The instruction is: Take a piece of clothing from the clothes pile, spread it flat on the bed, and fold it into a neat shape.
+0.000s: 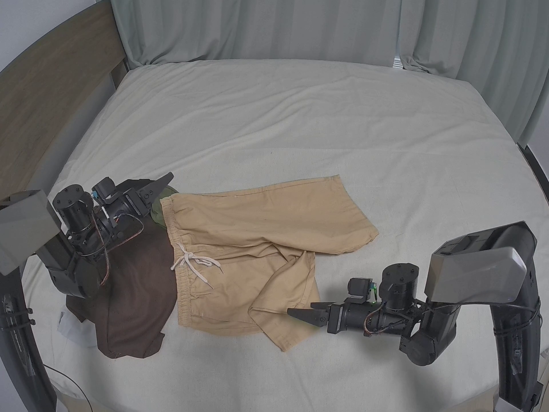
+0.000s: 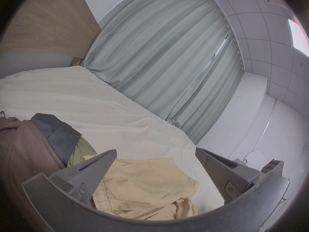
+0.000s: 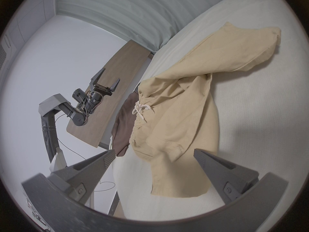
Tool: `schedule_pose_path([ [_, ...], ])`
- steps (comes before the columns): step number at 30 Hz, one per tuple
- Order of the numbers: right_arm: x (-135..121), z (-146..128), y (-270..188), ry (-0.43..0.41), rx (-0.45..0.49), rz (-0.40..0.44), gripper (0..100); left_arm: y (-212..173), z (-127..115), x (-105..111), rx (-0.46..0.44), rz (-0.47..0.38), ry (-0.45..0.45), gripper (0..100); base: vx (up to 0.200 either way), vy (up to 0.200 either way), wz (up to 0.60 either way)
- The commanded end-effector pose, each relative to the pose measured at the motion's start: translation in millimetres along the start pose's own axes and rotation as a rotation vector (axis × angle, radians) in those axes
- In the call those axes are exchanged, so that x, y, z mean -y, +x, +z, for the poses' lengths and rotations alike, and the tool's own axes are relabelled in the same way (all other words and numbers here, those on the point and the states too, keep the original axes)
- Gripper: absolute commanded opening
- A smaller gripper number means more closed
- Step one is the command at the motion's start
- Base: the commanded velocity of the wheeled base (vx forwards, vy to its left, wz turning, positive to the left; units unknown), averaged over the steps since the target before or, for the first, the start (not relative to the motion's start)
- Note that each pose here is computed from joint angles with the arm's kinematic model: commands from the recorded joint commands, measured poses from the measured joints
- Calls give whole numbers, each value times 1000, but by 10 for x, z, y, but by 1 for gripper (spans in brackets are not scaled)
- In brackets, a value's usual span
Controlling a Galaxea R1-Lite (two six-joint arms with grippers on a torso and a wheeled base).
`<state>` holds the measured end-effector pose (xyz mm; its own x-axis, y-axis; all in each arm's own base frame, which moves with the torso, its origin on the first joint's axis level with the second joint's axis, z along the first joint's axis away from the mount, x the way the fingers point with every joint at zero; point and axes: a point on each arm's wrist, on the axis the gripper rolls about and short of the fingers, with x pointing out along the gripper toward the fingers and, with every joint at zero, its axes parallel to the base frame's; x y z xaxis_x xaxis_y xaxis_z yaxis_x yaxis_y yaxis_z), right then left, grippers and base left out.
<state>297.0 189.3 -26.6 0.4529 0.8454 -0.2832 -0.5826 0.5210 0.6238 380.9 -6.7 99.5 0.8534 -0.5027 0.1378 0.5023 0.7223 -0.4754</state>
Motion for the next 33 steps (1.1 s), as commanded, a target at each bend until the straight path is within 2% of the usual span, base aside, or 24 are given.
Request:
schedule_pose_path([
  [1,59,-72,79,-1,4,-15,100,5,-12,16,-2,-4,-1,100,0,0,0],
  [18,51,-101,285,-20,21,4,100,7,-14,13,-3,-5,-1,100,0,0,0],
  [19,53,-104,294,-21,27,-3,0,7,-14,13,-3,-5,-1,100,0,0,0],
  [30,144,-163,292,-8,24,-28,0,5,-11,8,-2,-3,-1,100,0,0,0],
  [33,187,-168,215,3,38,-69,0,4,-1,15,0,-5,1,100,0,0,0],
])
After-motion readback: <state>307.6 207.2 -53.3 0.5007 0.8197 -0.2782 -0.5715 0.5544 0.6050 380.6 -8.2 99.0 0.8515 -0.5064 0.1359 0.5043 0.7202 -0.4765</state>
